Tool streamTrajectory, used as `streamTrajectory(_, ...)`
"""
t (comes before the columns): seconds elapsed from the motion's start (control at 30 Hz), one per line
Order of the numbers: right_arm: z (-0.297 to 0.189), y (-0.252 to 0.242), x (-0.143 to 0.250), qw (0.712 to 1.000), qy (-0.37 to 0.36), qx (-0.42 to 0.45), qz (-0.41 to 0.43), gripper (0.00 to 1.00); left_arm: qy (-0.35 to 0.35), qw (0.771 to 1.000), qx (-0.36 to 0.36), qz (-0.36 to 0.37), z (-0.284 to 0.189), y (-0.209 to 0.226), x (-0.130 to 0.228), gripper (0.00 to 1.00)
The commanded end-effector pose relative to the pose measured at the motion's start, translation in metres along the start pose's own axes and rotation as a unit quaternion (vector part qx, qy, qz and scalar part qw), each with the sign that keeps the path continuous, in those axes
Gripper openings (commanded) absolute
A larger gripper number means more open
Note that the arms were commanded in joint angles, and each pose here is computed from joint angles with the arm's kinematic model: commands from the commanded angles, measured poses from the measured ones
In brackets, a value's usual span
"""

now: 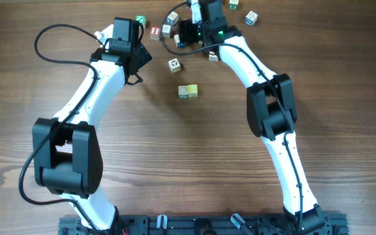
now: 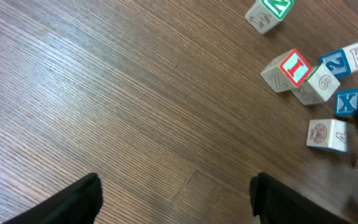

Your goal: Form a horizontal line

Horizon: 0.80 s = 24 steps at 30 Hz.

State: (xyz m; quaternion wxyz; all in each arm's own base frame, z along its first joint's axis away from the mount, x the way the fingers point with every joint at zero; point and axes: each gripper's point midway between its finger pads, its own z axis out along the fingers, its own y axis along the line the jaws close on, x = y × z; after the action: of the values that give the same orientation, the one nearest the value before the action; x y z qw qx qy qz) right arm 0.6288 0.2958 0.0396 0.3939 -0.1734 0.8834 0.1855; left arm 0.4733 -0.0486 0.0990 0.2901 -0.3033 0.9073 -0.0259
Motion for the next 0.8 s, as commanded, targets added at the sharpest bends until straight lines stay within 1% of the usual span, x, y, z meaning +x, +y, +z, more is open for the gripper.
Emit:
streamTrajectory(0.0,-0.017,0.009,-0.029,0.999,-0.028,-0.005,-0.041,0.82,-0.019,1.000,-0.005,-0.013,-0.008,0.001,-0.008,0.86)
streamTrajectory(0.07,-0.017,0.007,-0.032,0.999,-0.034,-0.001,-0.042,0.81,-0.019,1.000,-0.005,-0.013,-0.008,0.001,-0.008,0.90)
streamTrajectory(0.2,-0.016,0.010,-0.043,0.996,-0.060,-0.002,-0.068,0.75,-0.018,1.000,-0.003,-0.013,-0.008,0.001,-0.008,0.95)
streamTrajectory(0.33,-0.005,0.006,-0.036,0.995,-0.063,0.014,-0.074,0.72,-0.018,1.000,-0.003,-0.013,-0.008,0.001,-0.008,1.00)
streamTrajectory(0.43,0.001,0.003,-0.026,0.996,-0.052,0.017,-0.071,0.70,-0.018,1.000,-0.003,-0.013,-0.008,0.001,-0.008,1.00)
streamTrajectory(0.53,0.001,0.003,-0.029,0.996,-0.059,0.018,-0.072,0.68,-0.018,1.000,-0.003,-0.013,-0.008,0.001,-0.008,1.00)
streamTrajectory(0.63,0.001,0.003,-0.034,0.995,-0.068,0.018,-0.070,0.67,-0.018,1.000,-0.003,-0.015,-0.008,0.001,-0.008,1.00)
streamTrajectory(0.77,0.008,0.003,-0.027,0.996,-0.068,0.015,-0.060,0.66,-0.015,1.000,0.000,-0.026,-0.008,0.000,-0.007,1.00)
